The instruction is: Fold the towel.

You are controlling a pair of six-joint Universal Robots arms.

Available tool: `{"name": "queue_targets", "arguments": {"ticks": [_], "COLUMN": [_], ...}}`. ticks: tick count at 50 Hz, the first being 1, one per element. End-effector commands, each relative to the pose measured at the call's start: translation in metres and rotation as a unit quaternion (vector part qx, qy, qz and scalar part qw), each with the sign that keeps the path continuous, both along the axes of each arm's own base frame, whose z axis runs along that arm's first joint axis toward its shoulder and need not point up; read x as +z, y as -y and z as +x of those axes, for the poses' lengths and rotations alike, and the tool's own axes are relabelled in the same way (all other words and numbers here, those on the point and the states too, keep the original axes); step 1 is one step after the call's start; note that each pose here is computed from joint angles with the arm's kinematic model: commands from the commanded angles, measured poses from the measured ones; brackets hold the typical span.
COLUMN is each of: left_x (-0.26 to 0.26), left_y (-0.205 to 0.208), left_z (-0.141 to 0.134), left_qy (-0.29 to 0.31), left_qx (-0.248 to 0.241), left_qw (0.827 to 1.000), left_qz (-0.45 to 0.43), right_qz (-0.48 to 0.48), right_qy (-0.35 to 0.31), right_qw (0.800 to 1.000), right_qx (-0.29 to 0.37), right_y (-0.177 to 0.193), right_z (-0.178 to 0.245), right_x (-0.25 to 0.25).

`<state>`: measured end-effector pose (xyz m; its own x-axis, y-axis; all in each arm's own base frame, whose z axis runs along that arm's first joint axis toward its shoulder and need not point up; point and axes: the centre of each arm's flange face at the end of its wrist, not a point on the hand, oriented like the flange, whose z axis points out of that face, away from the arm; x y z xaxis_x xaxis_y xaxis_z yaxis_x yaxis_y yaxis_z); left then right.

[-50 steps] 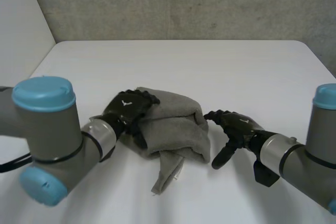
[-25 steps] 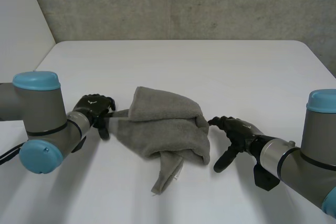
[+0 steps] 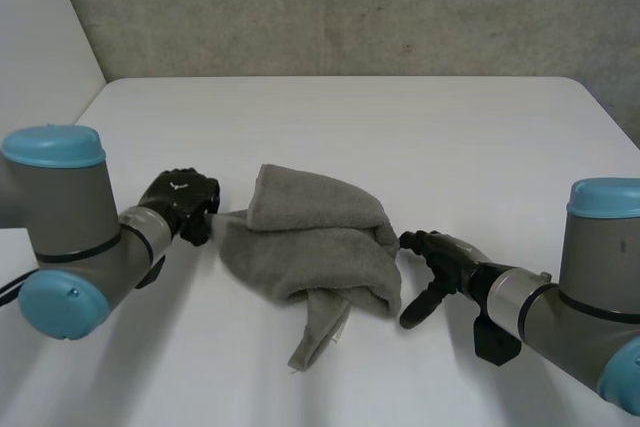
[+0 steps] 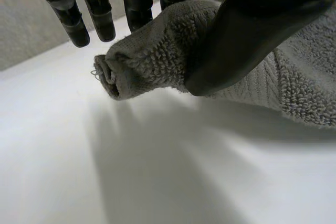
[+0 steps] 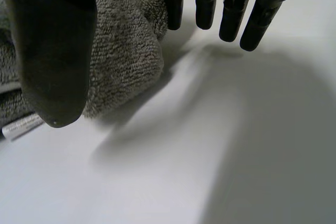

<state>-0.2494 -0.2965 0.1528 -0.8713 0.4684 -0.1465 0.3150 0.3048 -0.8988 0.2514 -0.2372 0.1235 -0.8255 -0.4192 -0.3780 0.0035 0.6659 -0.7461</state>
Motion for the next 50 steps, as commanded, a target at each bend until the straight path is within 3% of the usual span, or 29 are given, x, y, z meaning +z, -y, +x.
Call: {"name": "queue_targets", "arguments": {"ticks": [1, 9, 21, 29, 50], "left_x": [0.031, 0.068, 0.080, 0.091, 0.091], "left_y": [-0.004, -0.005, 0.000, -0.005, -0.010], "left_z": [0.007, 0.021, 0.039, 0.036, 0.035], "left_qy": [-0.012, -0.026, -0.034, -0.071, -0.081], "left_qx": [0.007, 0.026, 0.053, 0.037, 0.037], "left_qw": [0.999, 0.996, 0.993, 0.992, 0.992], "left_qz": [-0.036, -0.085, -0.098, -0.099, -0.094], "right_qz": [0.013, 0.019, 0.027, 0.038, 0.015], "right_qy": [0.019, 0.036, 0.055, 0.104, 0.087], "right_qw": [1.000, 0.999, 0.998, 0.991, 0.994], "right_qx": [-0.009, 0.006, 0.029, 0.074, 0.070], "right_y": [0.009, 0.005, -0.009, -0.022, -0.021], "right_z": [0.007, 0.024, 0.028, 0.037, 0.047], "right_x": [-0.005, -0.006, 0.002, 0.016, 0.015]}}
